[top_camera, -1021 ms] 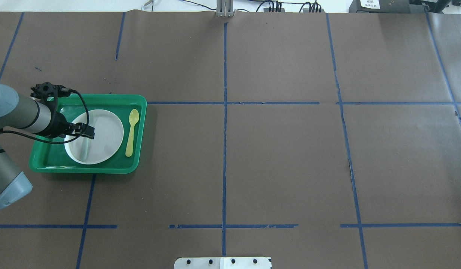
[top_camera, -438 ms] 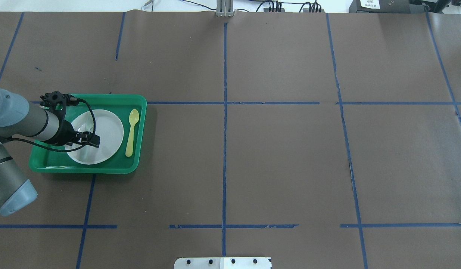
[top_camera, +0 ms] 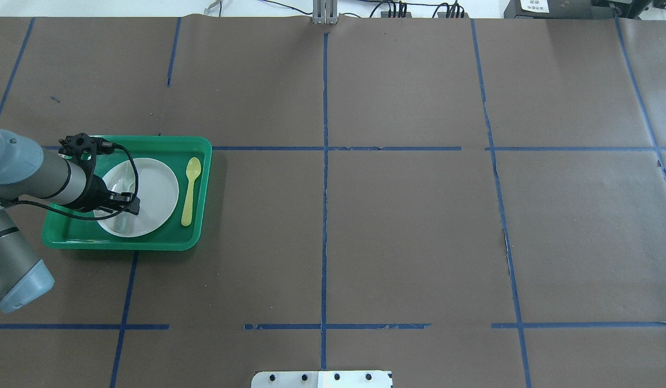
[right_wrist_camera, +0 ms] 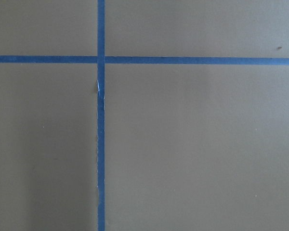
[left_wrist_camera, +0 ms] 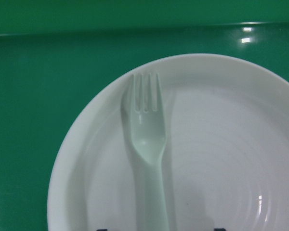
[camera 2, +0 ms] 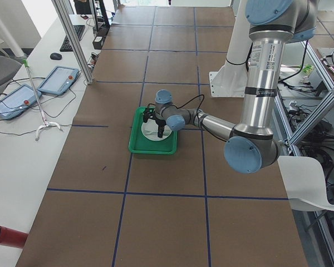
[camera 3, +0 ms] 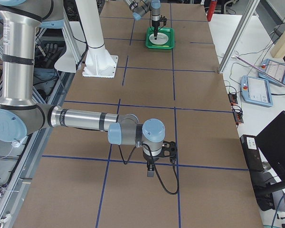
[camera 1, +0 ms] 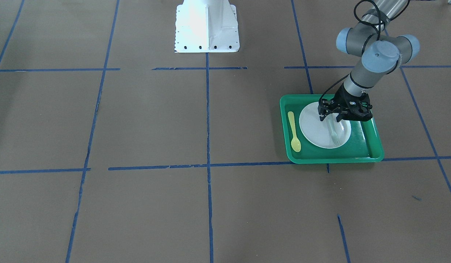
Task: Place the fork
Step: 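Lower the left gripper and close it on the white fork, then lift the fork and carry it off the plate toward the tray edge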
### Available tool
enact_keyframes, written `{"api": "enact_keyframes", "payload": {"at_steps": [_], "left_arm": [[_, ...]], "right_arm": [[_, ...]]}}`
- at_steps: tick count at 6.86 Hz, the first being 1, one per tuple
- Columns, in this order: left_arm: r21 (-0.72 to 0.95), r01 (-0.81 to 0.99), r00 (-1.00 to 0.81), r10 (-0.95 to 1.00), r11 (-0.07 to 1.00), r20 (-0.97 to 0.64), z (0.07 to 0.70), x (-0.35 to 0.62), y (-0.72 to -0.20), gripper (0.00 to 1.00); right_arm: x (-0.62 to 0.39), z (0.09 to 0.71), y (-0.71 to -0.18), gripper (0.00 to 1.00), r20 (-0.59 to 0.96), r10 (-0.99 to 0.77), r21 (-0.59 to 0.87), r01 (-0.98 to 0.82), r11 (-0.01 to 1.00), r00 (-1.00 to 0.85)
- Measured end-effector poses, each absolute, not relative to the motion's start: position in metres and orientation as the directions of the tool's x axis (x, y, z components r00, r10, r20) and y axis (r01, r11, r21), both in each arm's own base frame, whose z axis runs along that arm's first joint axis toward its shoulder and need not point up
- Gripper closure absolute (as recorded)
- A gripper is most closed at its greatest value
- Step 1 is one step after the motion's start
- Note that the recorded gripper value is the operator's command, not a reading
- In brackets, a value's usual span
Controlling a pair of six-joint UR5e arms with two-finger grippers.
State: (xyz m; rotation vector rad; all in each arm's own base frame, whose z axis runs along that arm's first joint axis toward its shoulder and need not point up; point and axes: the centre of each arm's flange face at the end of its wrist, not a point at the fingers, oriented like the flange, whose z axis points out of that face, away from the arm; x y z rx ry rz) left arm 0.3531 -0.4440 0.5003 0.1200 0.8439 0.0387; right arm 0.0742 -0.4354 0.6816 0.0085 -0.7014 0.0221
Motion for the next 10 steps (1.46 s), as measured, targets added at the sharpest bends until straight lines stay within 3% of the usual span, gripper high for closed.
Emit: {"api": "enact_keyframes", "payload": {"at_steps": [7,10], "left_arm": [[0.105,0.056,0.616,0.048,0.993,-0.786,0.48,0.304,-0.467,1.0],[0.1,0.04,0.622,0.054,0.994,-0.781,0.511,0.256,-0.481,1.0]], "right_arm": [[0.074,0.682,-0.435,0.0,0.646,0.018,0.0,-0.024,1.0,0.763],[0.074,0.682,-0.435,0.0,0.646,0.018,0.0,-0.024,1.0,0.763]]}}
